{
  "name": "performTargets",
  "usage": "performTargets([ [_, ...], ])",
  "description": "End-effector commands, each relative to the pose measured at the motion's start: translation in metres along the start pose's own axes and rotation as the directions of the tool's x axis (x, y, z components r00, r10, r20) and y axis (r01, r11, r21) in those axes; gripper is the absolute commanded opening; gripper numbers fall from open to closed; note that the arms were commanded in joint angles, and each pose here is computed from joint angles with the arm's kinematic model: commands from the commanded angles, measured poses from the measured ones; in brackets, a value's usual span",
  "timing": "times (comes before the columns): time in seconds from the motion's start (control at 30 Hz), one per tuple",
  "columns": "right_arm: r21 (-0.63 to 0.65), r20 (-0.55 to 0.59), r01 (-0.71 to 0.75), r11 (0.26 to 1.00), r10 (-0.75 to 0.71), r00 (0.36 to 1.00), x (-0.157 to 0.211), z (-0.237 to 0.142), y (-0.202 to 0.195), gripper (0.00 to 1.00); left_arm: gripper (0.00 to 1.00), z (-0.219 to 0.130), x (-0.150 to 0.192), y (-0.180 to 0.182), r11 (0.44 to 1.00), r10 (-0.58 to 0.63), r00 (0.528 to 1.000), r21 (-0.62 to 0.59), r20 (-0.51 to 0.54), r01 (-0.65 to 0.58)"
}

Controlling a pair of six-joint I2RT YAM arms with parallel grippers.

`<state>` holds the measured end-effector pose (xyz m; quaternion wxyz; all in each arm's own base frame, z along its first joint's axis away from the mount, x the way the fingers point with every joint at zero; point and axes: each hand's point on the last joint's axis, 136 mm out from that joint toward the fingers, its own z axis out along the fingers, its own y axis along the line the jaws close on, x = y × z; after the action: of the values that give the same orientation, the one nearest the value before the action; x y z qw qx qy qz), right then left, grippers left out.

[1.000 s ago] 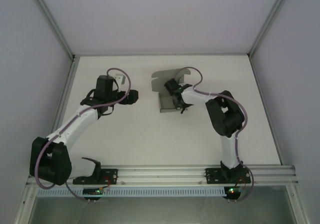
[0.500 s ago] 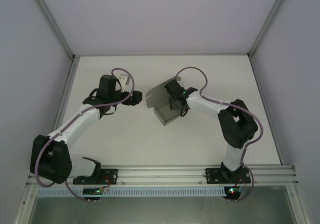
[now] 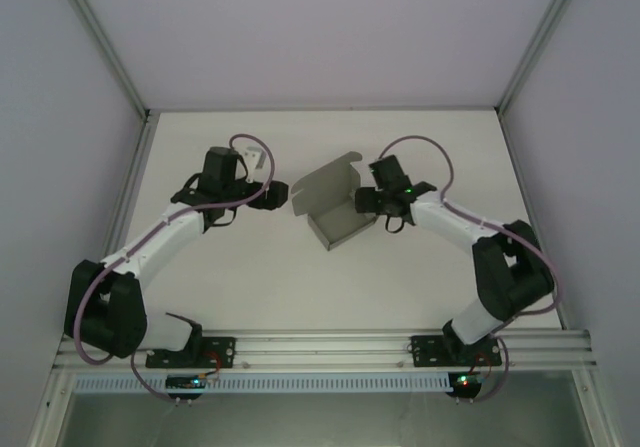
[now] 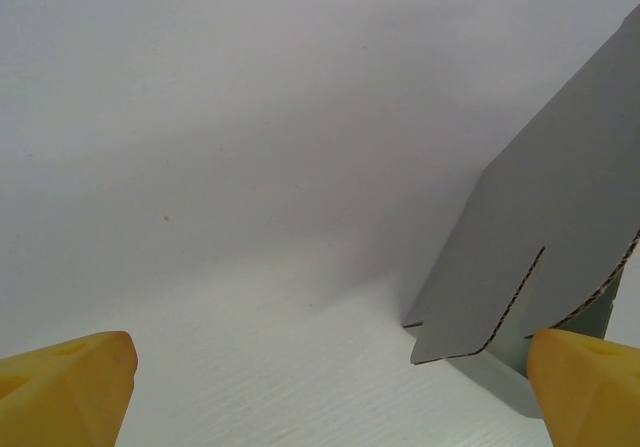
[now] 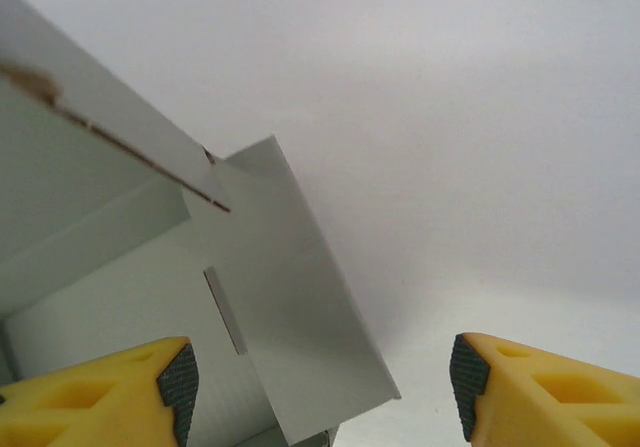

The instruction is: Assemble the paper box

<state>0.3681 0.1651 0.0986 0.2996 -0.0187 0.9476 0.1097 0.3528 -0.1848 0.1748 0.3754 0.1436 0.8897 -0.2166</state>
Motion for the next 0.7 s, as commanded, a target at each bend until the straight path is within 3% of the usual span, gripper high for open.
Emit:
performTargets([
  [0.0, -0.217, -0.017, -0.063, 0.974, 0.061, 0.998, -0.004, 0.001, 0.001, 0.67, 1.00, 0.002, 0.003, -0.012, 0.998, 0.027, 1.000, 0.062, 0.005, -0.028],
  [0.17, -0.434, -0.109, -0.179, 0.883, 0.146, 0.983, -0.008, 0.015, -0.002, 0.54, 1.00, -0.001, 0.001, -0.032, 0.981, 0.068, 0.997, 0.179, 0.049, -0.075],
  [0.37, -0.430, -0.145, -0.104, 0.897, 0.044, 0.988, -0.003, 0.028, 0.005, 0.52, 1.00, 0.006, -0.017, -0.049, 0.955, 0.122, 0.991, 0.264, 0.059, -0.134],
  [0.53, -0.413, -0.167, -0.081, 0.907, 0.012, 0.986, 0.006, 0.036, 0.002, 0.52, 1.00, 0.026, -0.026, -0.061, 0.936, 0.205, 0.979, 0.290, 0.004, -0.198],
  [0.67, -0.409, -0.205, -0.083, 0.909, -0.003, 0.979, 0.016, 0.046, 0.003, 0.46, 1.00, 0.047, -0.019, -0.074, 0.915, 0.284, 0.958, 0.312, -0.050, -0.255],
])
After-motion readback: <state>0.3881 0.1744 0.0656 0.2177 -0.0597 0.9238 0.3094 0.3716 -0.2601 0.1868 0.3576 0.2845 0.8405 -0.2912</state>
